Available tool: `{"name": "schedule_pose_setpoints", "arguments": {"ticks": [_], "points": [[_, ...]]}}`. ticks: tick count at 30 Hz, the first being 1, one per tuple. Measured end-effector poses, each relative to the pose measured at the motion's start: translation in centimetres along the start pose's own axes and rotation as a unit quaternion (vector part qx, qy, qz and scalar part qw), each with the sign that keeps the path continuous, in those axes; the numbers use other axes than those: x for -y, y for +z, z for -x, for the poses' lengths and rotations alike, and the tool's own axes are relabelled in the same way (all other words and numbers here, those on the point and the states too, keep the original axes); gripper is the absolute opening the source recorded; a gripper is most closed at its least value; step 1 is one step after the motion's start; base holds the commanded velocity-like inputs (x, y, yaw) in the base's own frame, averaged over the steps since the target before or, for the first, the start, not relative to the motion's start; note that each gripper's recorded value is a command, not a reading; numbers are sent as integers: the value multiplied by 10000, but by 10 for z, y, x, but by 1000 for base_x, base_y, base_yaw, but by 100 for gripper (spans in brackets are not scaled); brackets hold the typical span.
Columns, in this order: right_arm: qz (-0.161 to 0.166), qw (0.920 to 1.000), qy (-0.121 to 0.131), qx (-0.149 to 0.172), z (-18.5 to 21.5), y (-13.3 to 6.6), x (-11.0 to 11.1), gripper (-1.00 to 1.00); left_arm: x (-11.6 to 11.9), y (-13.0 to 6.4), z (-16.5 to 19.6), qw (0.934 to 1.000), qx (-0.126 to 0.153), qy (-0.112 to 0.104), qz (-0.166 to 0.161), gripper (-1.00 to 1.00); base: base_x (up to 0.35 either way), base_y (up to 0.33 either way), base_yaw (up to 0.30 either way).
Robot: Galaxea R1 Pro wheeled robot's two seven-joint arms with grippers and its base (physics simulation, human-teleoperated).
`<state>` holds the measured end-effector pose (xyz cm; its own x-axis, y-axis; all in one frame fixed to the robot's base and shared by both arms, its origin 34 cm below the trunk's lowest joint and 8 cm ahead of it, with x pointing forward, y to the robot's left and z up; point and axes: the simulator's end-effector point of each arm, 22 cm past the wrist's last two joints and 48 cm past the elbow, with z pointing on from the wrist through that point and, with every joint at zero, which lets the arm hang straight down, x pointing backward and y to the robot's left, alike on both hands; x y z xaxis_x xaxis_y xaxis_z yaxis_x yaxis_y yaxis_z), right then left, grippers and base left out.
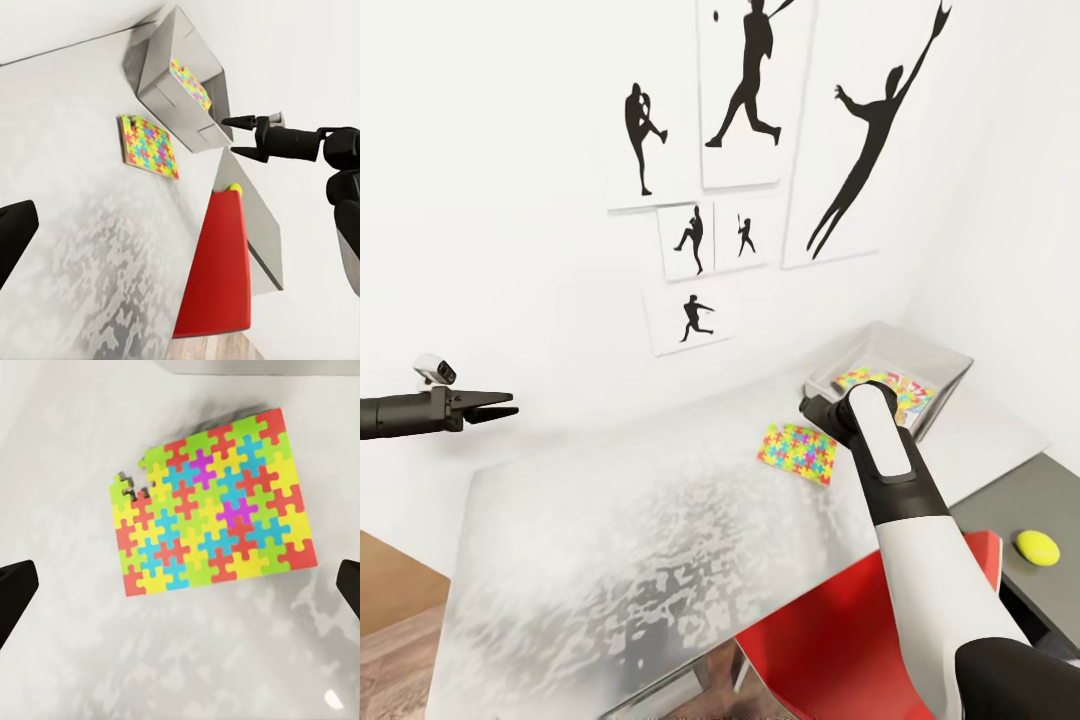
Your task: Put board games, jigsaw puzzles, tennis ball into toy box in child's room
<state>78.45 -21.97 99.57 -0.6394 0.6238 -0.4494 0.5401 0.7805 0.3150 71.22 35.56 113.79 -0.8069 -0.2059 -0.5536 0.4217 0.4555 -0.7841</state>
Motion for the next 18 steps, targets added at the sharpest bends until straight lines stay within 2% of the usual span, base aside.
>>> {"name": "schedule_pose_setpoints", "arguments": {"ticks": [8,18], "points": [[-53,9996,245,92,2,8,4,100,-3,4,-2,10000,-58,29,5,100,0,0,0],[-169,9994,265,120,2,17,11,100,-9,9,-5,9999,-107,3,15,100,0,0,0]]}}
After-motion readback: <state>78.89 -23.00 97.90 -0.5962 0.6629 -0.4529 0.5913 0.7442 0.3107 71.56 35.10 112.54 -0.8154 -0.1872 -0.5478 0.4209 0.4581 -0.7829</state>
